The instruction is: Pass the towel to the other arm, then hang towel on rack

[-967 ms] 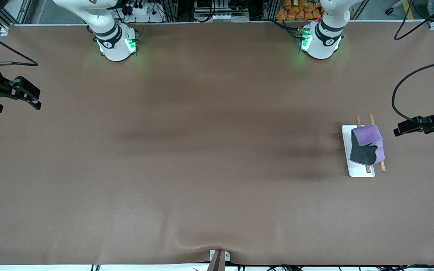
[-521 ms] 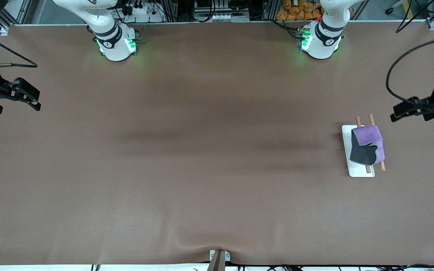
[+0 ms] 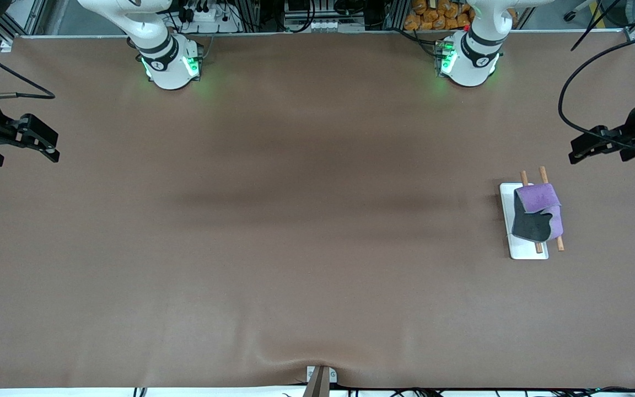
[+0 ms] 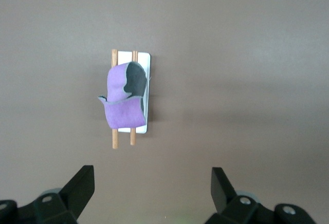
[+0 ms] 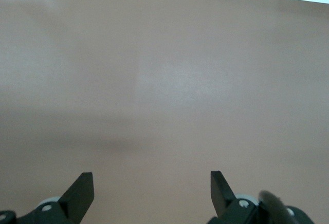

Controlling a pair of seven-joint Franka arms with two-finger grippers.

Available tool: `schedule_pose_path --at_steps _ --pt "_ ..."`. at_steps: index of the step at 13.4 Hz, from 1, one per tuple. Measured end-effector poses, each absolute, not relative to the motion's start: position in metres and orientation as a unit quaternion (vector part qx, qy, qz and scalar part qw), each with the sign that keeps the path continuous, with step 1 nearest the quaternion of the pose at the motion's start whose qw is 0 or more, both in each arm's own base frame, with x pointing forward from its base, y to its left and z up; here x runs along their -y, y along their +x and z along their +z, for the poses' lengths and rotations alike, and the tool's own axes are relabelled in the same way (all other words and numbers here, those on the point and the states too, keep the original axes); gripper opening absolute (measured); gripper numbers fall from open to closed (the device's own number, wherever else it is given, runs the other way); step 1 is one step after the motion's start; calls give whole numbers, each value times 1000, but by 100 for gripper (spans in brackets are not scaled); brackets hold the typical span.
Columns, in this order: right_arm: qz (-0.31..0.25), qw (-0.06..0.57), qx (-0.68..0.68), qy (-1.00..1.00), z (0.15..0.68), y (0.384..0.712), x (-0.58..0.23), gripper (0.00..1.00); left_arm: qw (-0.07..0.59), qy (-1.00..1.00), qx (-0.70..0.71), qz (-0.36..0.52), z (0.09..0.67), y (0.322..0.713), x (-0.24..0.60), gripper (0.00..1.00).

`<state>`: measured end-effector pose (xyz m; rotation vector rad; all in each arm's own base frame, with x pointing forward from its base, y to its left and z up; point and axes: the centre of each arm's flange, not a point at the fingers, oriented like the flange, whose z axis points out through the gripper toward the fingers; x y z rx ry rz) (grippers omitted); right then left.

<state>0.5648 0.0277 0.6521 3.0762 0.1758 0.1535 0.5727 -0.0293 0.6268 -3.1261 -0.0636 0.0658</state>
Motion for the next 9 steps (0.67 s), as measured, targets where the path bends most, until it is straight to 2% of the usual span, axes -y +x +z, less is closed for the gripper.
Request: schedule_pose_path --at_steps 9 --pt "49 28 -57 997 652 565 -28 100 9 -999 20 23 636 535 31 100"
